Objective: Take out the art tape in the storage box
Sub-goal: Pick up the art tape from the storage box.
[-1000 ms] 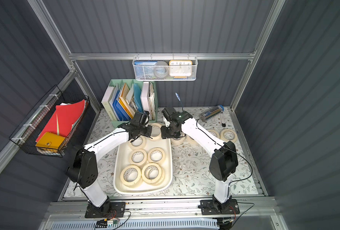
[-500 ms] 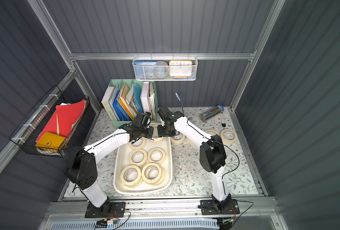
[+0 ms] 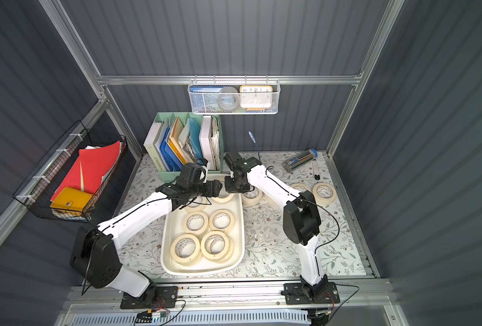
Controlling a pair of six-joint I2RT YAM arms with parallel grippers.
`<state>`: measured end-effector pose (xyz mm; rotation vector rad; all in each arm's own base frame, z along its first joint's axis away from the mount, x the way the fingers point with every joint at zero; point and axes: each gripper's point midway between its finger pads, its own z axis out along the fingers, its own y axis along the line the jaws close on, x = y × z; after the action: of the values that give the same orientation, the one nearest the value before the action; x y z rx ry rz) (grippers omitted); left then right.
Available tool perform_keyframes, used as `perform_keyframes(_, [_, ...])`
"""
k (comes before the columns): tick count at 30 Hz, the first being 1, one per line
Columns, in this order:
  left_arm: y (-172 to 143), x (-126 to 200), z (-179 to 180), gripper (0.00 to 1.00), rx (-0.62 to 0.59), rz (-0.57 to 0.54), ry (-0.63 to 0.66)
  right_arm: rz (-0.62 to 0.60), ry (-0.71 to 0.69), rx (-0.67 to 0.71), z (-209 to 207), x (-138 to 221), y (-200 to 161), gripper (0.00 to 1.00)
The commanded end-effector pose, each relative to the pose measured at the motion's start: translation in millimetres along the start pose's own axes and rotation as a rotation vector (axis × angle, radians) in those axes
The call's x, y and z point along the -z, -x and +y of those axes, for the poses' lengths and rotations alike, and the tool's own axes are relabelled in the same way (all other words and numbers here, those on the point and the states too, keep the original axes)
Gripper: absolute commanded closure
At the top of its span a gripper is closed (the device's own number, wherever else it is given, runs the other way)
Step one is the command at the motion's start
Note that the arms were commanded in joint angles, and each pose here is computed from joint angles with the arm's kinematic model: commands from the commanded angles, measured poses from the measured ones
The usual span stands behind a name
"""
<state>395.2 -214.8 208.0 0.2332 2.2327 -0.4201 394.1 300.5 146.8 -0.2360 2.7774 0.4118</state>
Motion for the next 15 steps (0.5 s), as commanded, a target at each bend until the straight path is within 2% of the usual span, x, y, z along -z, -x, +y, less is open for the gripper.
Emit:
perform_keyframes(1, [26,23,-9,0.05,0.001,-0.131,-0.045,-0.037,0.004,0.012,5,30,11,1.0])
perform_keyframes(7, [21,47,23,0.08,0.093,-0.187,0.096,-0.026,-0.096,-0.052,-40,84,-8,1.0])
perform_keyframes(12, [-5,27,55,0.08,0.281,-0.128,0.091,-0.071,-0.209,-0.109,-101,133,-42,1.0])
perform_keyframes(15, [-22,16,73,0.1,0.38,-0.121,0.099,-0.085,-0.283,-0.234,-153,150,-70,1.0])
